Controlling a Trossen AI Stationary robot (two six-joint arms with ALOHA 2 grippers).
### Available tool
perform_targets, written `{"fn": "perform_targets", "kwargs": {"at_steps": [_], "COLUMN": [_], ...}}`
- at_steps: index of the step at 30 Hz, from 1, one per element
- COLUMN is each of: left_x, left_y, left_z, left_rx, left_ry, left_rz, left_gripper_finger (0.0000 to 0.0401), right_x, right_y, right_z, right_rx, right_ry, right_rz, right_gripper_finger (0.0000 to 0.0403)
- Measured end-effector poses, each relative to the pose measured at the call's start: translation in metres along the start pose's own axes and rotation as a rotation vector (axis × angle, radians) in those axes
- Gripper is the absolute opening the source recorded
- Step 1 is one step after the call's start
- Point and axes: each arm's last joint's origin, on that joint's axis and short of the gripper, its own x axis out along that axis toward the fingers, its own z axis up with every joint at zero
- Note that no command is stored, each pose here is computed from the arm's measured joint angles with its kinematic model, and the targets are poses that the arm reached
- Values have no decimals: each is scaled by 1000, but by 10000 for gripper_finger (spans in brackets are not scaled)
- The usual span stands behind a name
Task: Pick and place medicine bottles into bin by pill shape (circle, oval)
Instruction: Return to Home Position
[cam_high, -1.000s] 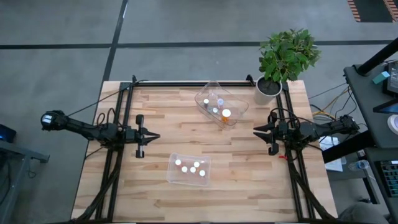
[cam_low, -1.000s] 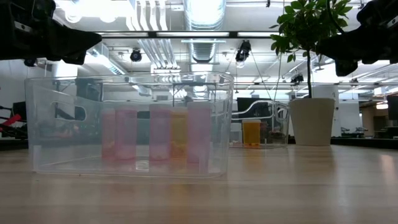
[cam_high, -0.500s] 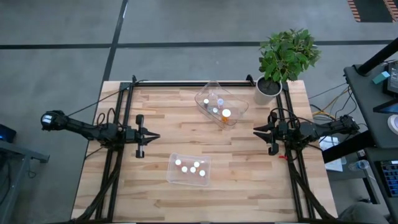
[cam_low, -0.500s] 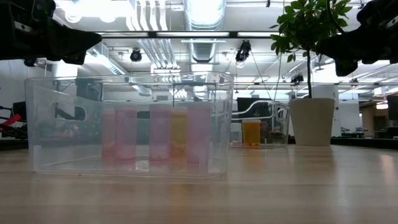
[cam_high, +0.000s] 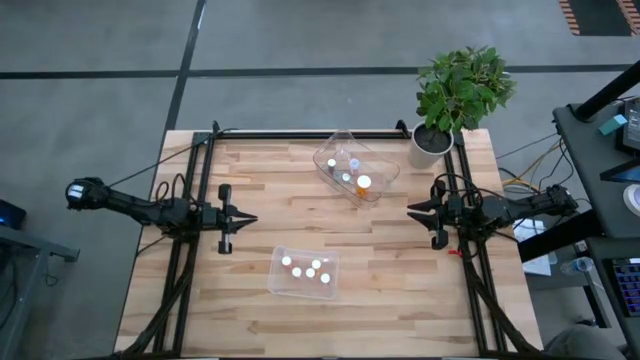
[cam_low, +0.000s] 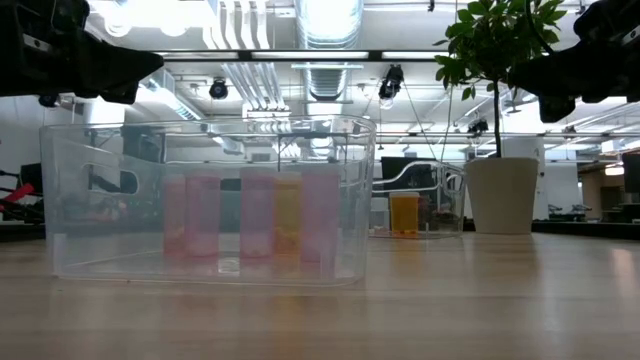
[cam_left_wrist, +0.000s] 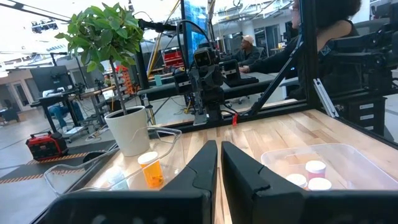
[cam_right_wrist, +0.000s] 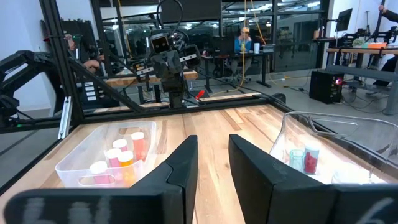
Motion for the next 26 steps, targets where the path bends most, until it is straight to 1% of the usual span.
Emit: {"fn": "perform_targets", "kwargs": {"at_steps": [12, 26], "left_x": [0, 0], "left_y": [0, 0], "left_z": [0, 0], "left_rx": [0, 0], "left_ry": [0, 0], "left_rz": [1, 0], "left_gripper_finger": [6, 6], "right_x": [0, 0], "right_y": [0, 0], "right_z": [0, 0], "right_rx": [0, 0], "right_ry": [0, 0], "right_rz": [0, 0], "right_gripper_finger": [68, 86]}}
